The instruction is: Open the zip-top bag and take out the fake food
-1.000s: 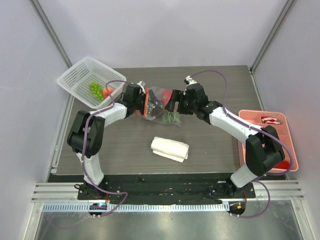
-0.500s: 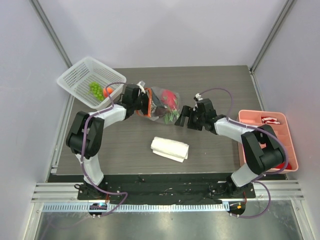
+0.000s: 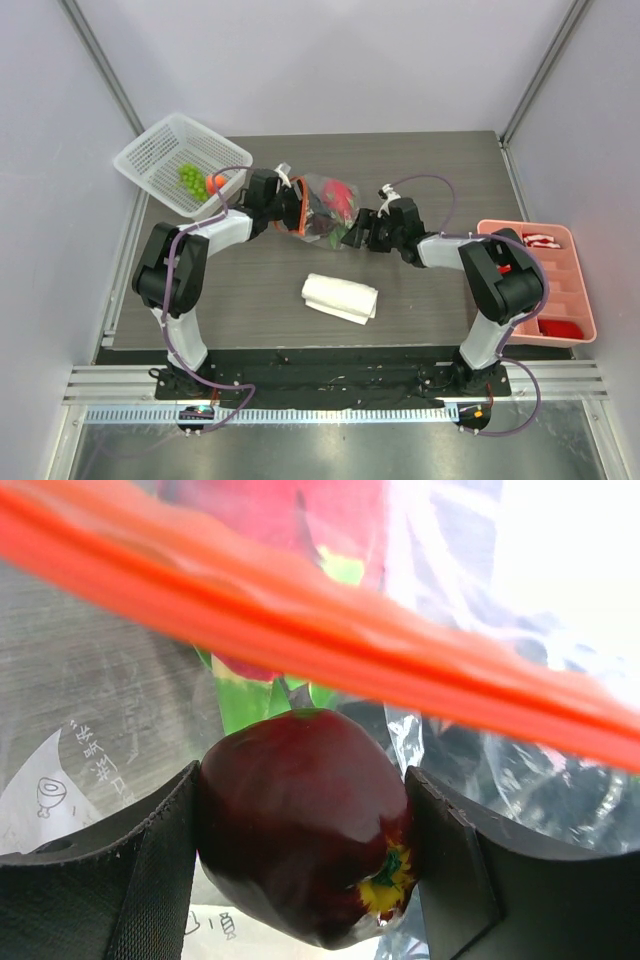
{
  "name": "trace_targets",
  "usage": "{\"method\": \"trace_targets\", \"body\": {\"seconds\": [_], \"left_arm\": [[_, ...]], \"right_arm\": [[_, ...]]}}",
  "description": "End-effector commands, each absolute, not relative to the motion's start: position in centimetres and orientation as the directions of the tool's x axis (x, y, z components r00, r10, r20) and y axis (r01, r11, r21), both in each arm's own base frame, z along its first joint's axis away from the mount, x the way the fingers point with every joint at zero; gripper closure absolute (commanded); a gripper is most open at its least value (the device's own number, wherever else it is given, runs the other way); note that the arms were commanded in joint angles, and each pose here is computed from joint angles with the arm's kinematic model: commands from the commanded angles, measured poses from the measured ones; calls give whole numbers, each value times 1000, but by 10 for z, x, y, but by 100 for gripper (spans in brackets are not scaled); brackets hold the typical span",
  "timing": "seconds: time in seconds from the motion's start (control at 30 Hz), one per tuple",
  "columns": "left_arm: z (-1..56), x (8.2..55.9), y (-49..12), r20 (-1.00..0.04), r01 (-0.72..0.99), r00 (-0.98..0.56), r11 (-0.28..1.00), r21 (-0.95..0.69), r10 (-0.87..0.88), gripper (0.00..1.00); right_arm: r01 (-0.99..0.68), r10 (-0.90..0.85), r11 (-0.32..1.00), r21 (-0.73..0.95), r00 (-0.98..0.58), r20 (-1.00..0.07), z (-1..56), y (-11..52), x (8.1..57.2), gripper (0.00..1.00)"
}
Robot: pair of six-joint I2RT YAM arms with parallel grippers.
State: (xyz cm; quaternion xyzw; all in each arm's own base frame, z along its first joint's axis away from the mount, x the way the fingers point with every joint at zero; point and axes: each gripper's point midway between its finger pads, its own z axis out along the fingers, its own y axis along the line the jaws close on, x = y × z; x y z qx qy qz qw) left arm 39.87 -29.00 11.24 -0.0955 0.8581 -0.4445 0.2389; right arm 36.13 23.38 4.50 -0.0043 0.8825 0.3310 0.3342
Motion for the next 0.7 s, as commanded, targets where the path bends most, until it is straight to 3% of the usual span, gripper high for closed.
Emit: {"method": "trace_targets", "body": {"seconds": [0.0,0.13,0.27,0.67], "left_arm": [[126,401,-293,-353,104,-863,558,-823,-360,100],[123,398,-285,-343,89,-874,582,-808,-343,100],[120,396,-272,-329,59,-876,599,-798,-353,100],[126,382,-239,-340,13,-871,675,-738,-355,100]], "right_arm": [[-283,211,780,559,-722,-659,53,240,386,27],[-213,259,808,549,-708,-657,52,231,393,78],[-133,292,856,499,-672,-680,54,212,400,97],[26,359,901,433,-605,-711,51,169,398,99]]}}
